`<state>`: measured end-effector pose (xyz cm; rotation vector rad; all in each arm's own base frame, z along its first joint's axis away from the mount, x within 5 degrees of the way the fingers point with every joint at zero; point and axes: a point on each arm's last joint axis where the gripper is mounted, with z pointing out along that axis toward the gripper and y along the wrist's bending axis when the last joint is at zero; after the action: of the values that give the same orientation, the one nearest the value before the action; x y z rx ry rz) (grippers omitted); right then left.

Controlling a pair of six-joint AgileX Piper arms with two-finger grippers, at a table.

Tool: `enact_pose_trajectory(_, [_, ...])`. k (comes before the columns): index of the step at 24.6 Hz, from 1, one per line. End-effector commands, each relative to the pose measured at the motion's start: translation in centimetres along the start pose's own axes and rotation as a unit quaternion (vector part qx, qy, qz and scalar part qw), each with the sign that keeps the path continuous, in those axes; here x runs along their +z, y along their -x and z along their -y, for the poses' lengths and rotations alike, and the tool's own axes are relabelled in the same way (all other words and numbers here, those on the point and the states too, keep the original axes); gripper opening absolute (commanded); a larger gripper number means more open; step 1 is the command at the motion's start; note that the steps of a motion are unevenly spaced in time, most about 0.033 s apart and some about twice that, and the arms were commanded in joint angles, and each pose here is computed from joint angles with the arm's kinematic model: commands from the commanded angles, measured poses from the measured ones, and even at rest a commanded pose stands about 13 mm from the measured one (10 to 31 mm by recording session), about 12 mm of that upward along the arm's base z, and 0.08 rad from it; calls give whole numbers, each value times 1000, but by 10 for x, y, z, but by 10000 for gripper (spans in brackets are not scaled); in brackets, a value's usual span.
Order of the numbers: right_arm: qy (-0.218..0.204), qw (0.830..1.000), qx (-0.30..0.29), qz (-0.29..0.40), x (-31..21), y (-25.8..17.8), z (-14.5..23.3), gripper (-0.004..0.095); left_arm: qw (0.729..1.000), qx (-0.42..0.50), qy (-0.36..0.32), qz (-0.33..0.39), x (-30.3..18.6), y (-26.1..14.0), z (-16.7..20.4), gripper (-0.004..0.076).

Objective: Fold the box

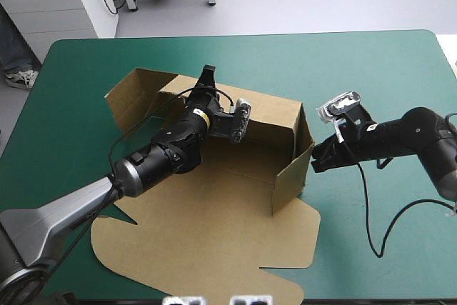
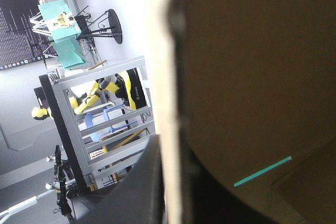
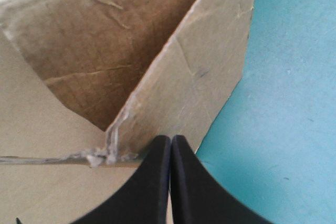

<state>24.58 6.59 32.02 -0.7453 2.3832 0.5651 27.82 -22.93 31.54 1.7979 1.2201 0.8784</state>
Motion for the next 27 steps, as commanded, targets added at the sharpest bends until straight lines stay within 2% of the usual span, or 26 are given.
enact_pose_trajectory(1, [5, 998, -40, 48, -2, 10, -18, 1, 1000, -7, 12, -9, -11, -6, -12, -8])
enact_pose_trajectory(3, [7, 996, -74, 56, 5, 13, -30, 1, 1000, -4, 4, -16, -10, -7, -10, -8])
enact_pose_trajectory(7, [-22, 990, -108, 89, 15, 23, -47, 1, 1000, -5, -12, -24, -10, -8, -7, -8])
enact_pose_trajectory(12, [-5, 988, -128, 83, 19, 23, -60, 39, 998, 17, -59, -31, -11, -10, 2, -8])
enact_pose_trajectory(15, [4, 989, -131, 68, 20, 20, -61, 166, 997, 15, -65, -32, -11, -10, 3, -8])
enact_pose_trajectory(17, [8, 989, -136, 61, 20, 19, -62, 305, 997, 19, -65, -32, -11, -10, 3, -8])
enact_pose_trajectory(18, [10, 989, -140, 50, 20, 17, -62, 421, 997, 24, -68, -35, -11, -11, 3, -8])
enact_pose_trajectory(20, [12, 991, -121, 46, 19, 17, -63, 515, 994, 42, -82, -53, -12, -14, 5, -8])
enact_pose_trajectory(25, [-35, 997, -45, 50, 18, 19, -53, 512, 992, 43, -104, -50, -13, -14, 9, -8])
enact_pose_trajectory(27, [-41, 997, -36, 64, 18, 21, -52, 512, 992, 42, -112, -44, -13, -13, 11, -8])
